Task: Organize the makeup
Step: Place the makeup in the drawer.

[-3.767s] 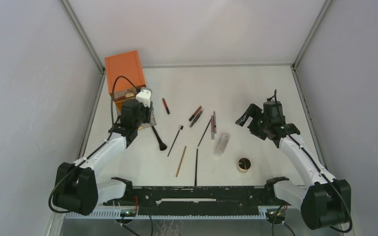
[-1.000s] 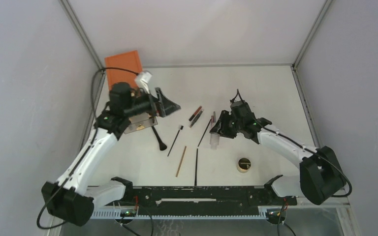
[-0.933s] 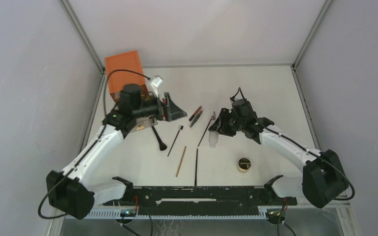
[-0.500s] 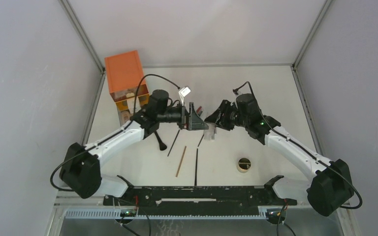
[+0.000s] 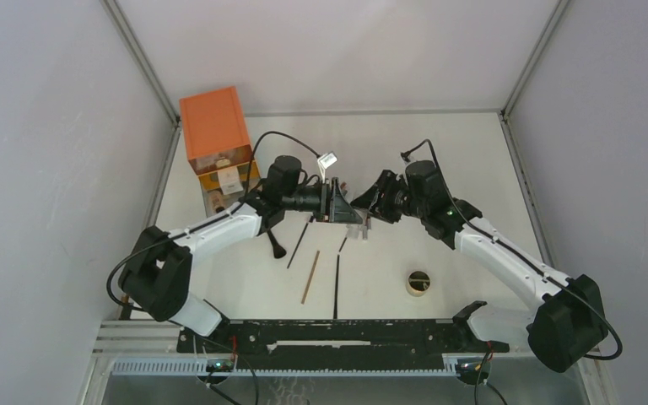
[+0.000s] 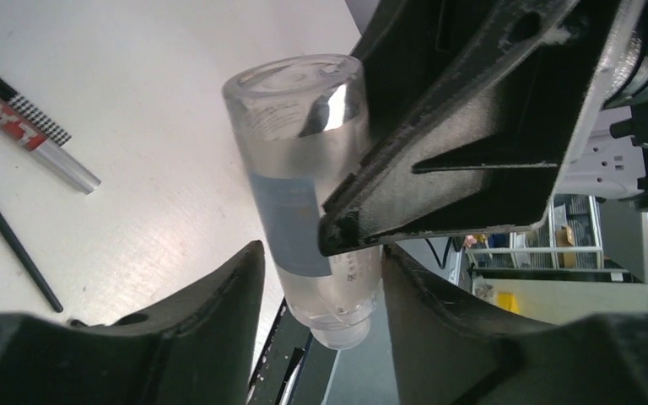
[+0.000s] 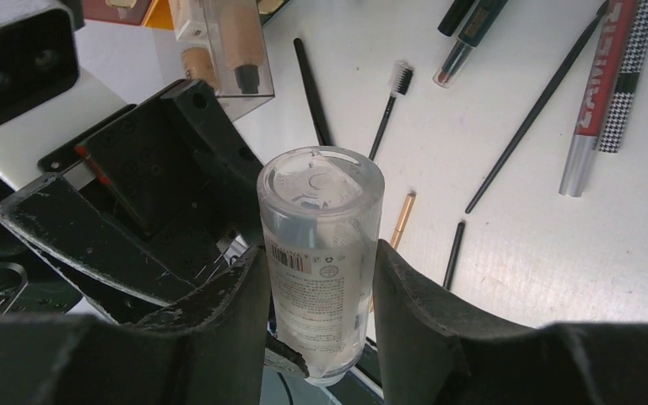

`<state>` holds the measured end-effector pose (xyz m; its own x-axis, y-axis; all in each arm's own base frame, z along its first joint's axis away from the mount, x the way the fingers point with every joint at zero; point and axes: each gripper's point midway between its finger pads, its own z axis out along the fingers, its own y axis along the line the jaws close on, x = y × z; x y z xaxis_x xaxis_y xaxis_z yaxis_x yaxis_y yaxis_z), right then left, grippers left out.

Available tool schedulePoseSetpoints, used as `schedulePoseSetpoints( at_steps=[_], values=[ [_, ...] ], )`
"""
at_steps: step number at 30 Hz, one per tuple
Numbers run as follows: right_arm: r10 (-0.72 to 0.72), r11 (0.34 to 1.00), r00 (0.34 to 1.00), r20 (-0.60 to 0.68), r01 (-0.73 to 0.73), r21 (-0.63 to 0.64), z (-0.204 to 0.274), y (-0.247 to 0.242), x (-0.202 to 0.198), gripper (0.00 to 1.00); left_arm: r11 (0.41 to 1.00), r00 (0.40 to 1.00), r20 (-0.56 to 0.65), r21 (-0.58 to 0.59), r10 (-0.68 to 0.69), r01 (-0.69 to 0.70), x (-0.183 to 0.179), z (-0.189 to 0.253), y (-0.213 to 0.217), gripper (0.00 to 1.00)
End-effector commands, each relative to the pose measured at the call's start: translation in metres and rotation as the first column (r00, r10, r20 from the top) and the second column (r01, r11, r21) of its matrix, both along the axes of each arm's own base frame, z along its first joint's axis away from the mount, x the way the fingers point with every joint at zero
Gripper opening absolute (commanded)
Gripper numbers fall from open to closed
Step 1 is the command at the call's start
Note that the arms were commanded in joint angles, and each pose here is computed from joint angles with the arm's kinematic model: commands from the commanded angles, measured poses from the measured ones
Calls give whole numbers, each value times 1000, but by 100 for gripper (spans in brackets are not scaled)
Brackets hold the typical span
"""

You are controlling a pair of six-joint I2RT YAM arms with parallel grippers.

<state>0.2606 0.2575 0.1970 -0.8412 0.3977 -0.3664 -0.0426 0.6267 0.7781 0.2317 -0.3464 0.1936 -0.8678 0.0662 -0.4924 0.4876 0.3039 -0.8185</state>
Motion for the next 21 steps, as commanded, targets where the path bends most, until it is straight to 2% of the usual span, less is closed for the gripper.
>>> schedulePoseSetpoints(
  at_steps=[1, 6, 8, 9, 12, 14, 18, 21],
  values=[
    [-4, 997, 996, 89, -3, 76, 37, 8, 7, 20, 996, 998, 51, -72, -48, 51, 1, 29, -13, 52],
    [-12, 998, 997, 81, 7, 66, 33, 7, 8, 23, 995, 997, 41, -78, -61, 64, 0, 30, -15, 33],
    [-17, 998, 997, 79, 12, 63, 32, 6, 8, 29, 994, 997, 39, -82, -66, 69, -1, 31, -16, 28],
    [-20, 998, 997, 80, 15, 60, 32, 5, 9, 37, 994, 997, 39, -83, -68, 71, -1, 32, -16, 26],
    [-38, 998, 997, 71, 34, 51, 30, 0, 10, 74, 995, 997, 46, -77, -66, 70, -1, 34, -14, 17],
    [-68, 997, 996, 58, 65, 38, 28, -10, 13, 85, 997, 997, 61, -54, -52, 55, 0, 34, -11, 11],
    [-154, 988, 986, 66, 155, -10, 28, -43, 19, 91, 1000, 995, 99, 24, -3, 1, 4, 32, 8, 5],
    [-207, 975, 971, 116, 214, -51, 33, -72, 23, 93, 987, 990, 114, 133, 79, -94, 12, 28, 39, 4]
  ],
)
